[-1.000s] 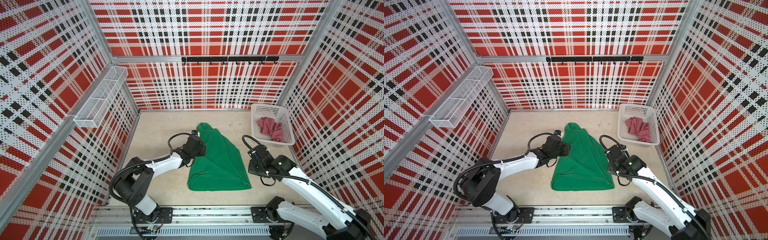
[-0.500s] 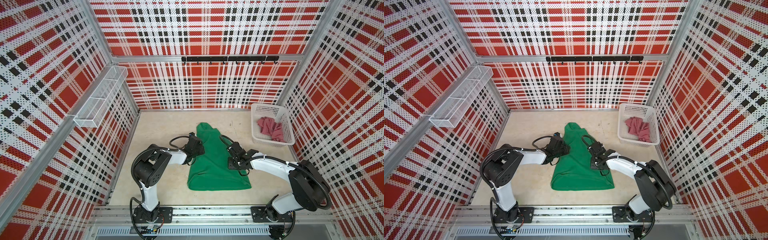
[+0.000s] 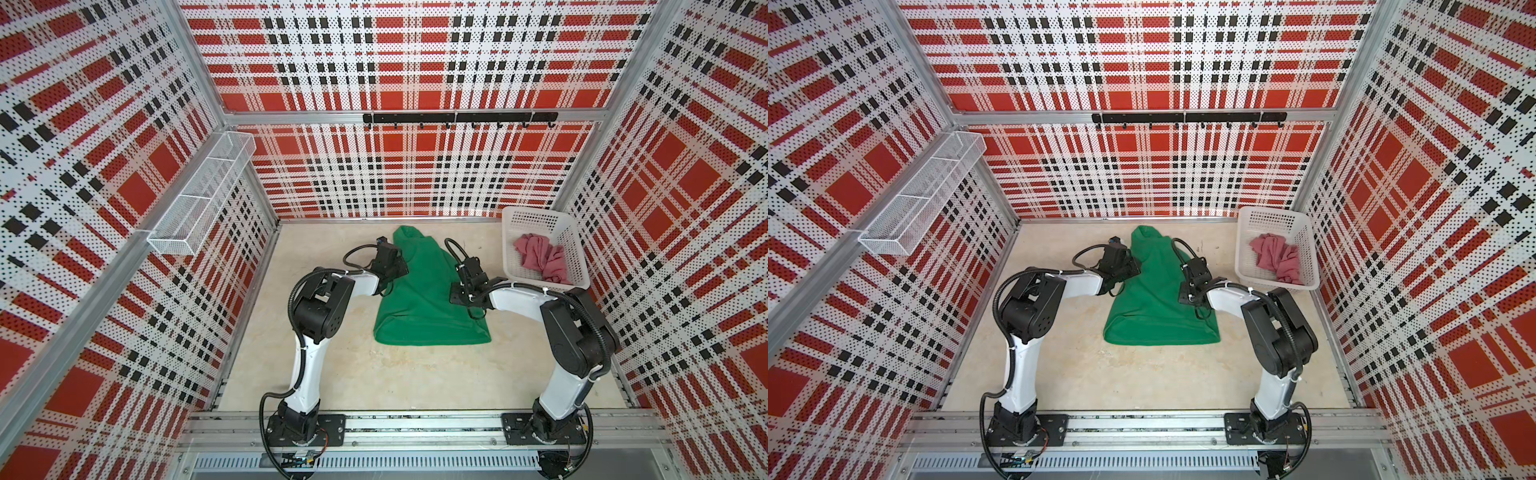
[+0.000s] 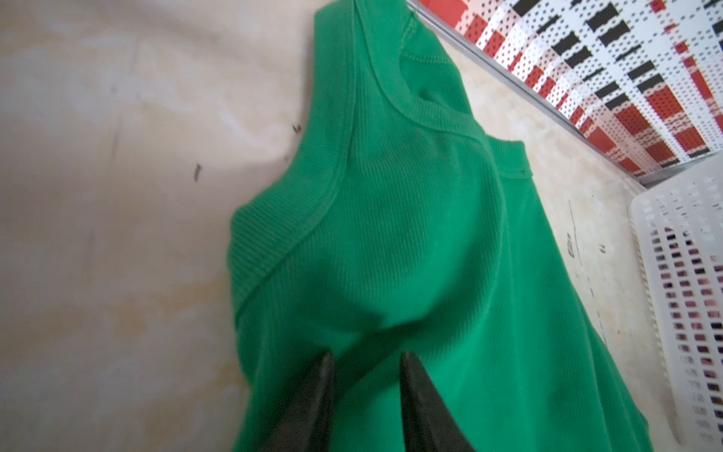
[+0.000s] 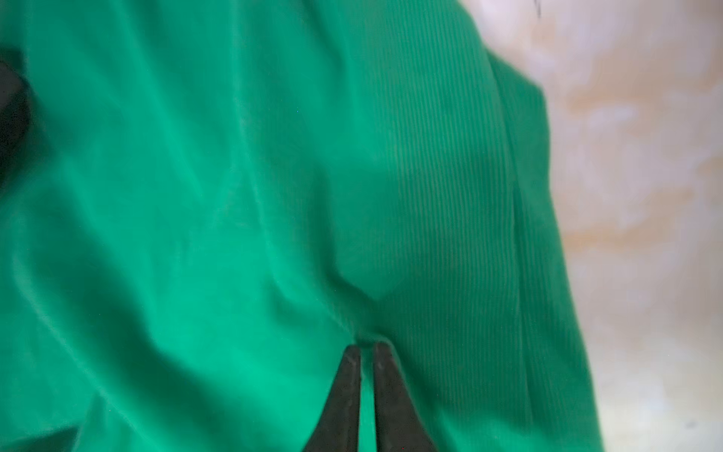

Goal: Fold and stack the tank tops

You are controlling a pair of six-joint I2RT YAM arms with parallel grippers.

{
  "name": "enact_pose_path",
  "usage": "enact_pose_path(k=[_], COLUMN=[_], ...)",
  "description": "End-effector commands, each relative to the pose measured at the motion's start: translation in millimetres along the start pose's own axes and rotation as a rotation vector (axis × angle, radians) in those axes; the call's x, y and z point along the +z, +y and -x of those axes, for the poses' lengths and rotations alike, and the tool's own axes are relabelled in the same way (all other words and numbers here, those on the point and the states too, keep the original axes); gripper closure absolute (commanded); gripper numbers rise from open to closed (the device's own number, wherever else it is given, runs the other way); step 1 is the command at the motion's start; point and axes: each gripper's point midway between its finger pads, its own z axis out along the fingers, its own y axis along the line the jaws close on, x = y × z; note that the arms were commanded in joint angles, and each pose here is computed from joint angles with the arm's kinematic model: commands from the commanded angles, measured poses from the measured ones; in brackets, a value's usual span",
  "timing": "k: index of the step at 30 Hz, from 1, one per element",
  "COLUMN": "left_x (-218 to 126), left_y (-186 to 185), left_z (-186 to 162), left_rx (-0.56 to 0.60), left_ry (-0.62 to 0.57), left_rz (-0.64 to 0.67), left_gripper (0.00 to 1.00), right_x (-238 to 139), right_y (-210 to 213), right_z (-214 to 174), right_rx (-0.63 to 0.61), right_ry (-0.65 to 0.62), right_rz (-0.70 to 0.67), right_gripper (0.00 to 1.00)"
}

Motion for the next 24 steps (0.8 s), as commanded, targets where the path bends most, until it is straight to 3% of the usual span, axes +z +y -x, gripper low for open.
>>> enact_pose_path(k=[1,7,13,16,20,24], left_x=[5,11,13,15,15,8], left_y=[7,18,29,32,33,24], left_z=[-1,-17,-20,-20,-22,-15], left_rx=[0.036,0.003,-0.025,-0.028,-0.027,-0.007], left_ry=[0.029,0.065,0.065,0.063,0.066,0.047], left_rz=[0.030,0.022,0.026,0.033,0.035,0.022], left_gripper=[0.67,0.67,0.67,0.67,0.68,0.67], right_x=[3,-17,-78,-100,-118,-124], right_y=[3,-32,-84,-100,-102,-78], right_z=[-33,-105,-143,-162,-164,-127], right_rx=[-0.060,-0.052,0.011,0.062,0.082,0.068], right_ry=[0.117,0.284,0.341,0.381,0.362,0.272], right_rz=[0.029,-0.057,-0.227,-0.248,-0.225,-0.152], right_gripper=[0.86,0.82,0.81,0.79,0.79,0.79])
